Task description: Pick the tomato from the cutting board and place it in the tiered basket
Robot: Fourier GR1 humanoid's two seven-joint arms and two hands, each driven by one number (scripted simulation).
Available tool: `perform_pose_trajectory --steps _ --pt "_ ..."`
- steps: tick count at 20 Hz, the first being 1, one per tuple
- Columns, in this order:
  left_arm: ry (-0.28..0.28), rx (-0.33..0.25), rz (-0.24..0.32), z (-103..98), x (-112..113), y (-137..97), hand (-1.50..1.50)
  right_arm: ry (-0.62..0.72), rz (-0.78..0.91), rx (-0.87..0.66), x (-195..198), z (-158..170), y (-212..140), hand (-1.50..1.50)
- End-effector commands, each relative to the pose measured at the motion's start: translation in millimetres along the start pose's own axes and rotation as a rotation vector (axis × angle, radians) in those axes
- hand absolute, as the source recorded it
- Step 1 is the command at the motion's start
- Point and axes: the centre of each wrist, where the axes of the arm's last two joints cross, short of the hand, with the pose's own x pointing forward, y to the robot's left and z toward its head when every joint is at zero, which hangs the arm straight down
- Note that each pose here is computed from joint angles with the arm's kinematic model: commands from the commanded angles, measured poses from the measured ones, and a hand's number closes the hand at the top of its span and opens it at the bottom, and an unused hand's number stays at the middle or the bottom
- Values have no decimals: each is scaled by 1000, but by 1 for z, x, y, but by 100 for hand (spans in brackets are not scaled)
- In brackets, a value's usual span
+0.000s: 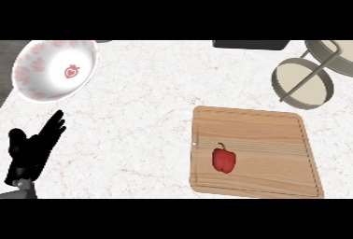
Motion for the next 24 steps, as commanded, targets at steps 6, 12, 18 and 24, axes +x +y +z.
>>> perform_pose_trajectory --steps 6,12,18,24 --pt "5 -3 15 4 -9 5 0 150 -155 60 -26 -12 14 -150" --pt "-3 24 -10 -1 -2 7 0 139 -329 -144 -23 -9 -16 -150" --pt "15 30 15 10 -6 6 0 330 -582 -197 -36 -9 -64 -150" --pt "65 99 23 20 -24 27 0 345 -913 -178 -85 -17 -100 -150"
